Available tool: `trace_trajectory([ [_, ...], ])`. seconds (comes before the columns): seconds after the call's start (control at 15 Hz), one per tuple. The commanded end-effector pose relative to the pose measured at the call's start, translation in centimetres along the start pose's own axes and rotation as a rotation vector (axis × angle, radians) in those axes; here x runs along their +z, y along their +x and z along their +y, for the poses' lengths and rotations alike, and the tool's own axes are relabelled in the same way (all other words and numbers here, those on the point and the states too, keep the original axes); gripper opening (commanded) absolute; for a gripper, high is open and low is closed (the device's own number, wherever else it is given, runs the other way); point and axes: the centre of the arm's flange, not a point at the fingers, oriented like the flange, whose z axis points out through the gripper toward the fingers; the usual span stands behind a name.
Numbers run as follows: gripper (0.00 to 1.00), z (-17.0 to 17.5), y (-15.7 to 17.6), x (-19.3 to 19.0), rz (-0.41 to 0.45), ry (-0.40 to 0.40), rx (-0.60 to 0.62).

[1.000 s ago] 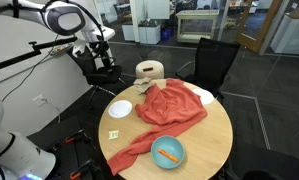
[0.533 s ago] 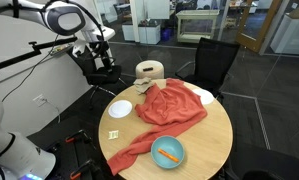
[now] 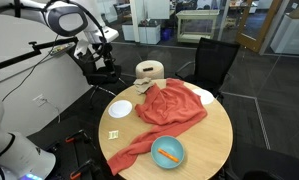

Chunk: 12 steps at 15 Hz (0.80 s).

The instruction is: Pick up the pen from the light blue bowl and put it on the table

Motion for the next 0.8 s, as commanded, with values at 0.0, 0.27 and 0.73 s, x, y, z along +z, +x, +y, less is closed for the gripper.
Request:
trace_trajectory([
  [0.0, 1.00, 4.5, 1.9, -0.4, 0.019, -0.003, 0.102],
  [0.27, 1.00, 10.9, 3.7, -0.1, 0.026, 0.004, 0.236],
  [0.73, 1.00, 20.1, 5.0, 1.6, 0.045, 0.018, 0.420],
])
